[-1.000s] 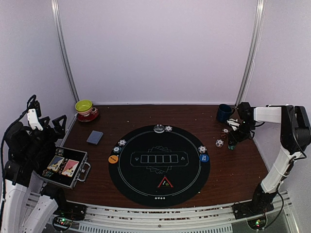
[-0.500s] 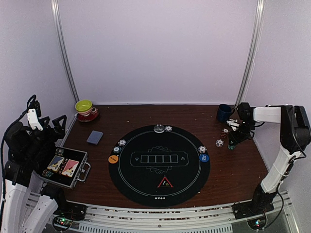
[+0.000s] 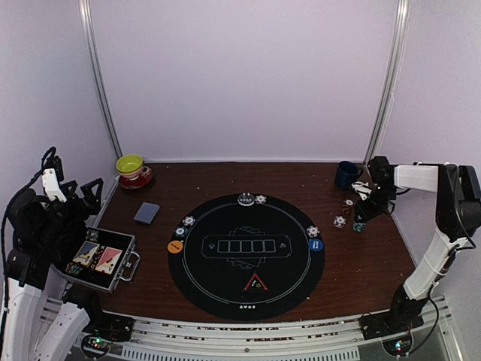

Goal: Distribute texas hold em gaming equipment
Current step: Pick up the pile of poker chips from the pile of poker chips.

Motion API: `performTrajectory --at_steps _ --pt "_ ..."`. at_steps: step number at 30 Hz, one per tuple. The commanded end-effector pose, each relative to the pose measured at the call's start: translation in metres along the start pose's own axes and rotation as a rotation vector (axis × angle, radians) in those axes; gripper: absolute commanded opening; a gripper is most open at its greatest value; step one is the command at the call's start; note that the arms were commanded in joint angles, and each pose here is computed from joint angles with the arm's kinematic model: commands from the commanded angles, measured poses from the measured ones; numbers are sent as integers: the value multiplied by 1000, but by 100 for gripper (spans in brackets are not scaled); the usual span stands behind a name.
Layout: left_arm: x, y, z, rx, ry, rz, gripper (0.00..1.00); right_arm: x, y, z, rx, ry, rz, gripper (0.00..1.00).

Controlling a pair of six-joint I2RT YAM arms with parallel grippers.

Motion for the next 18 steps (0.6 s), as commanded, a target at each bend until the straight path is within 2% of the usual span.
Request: performTrajectory --at_steps 1,8,13,18 --pt "-2 1 10 8 -49 7 98 -30 -3 16 5 -114 -16 28" --pt "-2 2 9 8 -48 10 98 -52 16 27 -42 -186 30 27" --pt "-1 2 9 8 -45 13 98 -65 63 46 -158 -235 78 28" --pt "-1 3 8 7 -41 16 98 -53 119 64 -285 -193 119 28"
Point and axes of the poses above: each gripper's point midway between its finger pads, its own x axis out along the fingers, its own y axis along the line the jaws close on, z = x × y, the point moved 4 cm from there along -x, back along the fingers, and after that the axes turned 12 degrees about x, right-handed, at the moved point
